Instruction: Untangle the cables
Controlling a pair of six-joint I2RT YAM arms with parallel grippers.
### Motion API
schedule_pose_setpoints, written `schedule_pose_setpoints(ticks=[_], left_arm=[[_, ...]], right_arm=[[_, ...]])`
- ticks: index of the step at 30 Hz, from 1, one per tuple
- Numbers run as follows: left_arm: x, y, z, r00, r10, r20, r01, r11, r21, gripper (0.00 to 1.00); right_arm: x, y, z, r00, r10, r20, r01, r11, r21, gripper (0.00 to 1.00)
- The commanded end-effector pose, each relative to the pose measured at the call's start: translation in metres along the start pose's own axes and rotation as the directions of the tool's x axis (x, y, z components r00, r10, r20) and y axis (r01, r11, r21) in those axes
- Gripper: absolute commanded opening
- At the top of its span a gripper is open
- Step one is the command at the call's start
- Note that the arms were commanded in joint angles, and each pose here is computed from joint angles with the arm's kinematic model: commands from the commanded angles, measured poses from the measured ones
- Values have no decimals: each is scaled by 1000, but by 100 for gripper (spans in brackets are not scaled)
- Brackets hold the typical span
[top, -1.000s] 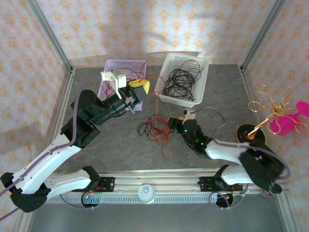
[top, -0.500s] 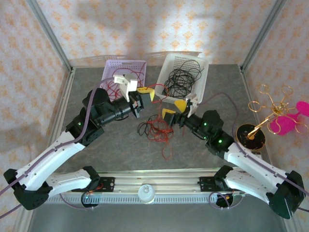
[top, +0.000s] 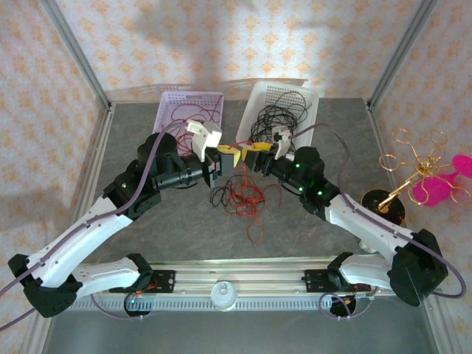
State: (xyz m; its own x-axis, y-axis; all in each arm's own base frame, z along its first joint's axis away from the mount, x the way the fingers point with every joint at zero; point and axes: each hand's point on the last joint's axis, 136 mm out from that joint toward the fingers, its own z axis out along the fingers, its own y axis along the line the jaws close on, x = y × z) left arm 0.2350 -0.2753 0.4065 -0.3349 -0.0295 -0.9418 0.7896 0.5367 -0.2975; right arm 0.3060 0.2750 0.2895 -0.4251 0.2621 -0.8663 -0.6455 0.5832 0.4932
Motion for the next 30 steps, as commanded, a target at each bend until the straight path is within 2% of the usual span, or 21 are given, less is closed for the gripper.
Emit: schedule_pose_setpoints(ticks=[1, 9, 15, 21, 26, 28, 30], left_arm=[[-25, -13, -12, 998, 32, 58, -33, 999, 19, 0], [-43, -15, -19, 993, 35, 114, -35, 999, 3, 0], [-45, -13, -17, 995, 29, 96, -28, 1000, -12, 0], [-50, 12, -33, 997, 75, 14, -70, 976, -205, 0], [-55, 21, -53, 995, 99, -24, -102, 950, -296, 0], [-53, 21, -56, 994, 101, -46, -110, 948, -300, 0], [-47, 21, -57, 993, 93, -73, -111, 949, -296, 0]], right_arm=[[14, -14, 8, 999, 52, 16, -53, 998, 22, 42], [69, -33, 19, 995, 55, -88, -48, 996, 81, 32], [76, -47, 15, 995, 54, -82, -43, 990, 136, 16], [78, -67, 2, 997, -3, -77, 21, 969, 246, 11], [77, -96, -16, 994, -78, -77, 102, 910, 401, 11], [70, -109, -26, 989, -122, -78, 145, 862, 485, 11], [56, -125, -40, 983, -173, -62, 176, 781, 599, 8]])
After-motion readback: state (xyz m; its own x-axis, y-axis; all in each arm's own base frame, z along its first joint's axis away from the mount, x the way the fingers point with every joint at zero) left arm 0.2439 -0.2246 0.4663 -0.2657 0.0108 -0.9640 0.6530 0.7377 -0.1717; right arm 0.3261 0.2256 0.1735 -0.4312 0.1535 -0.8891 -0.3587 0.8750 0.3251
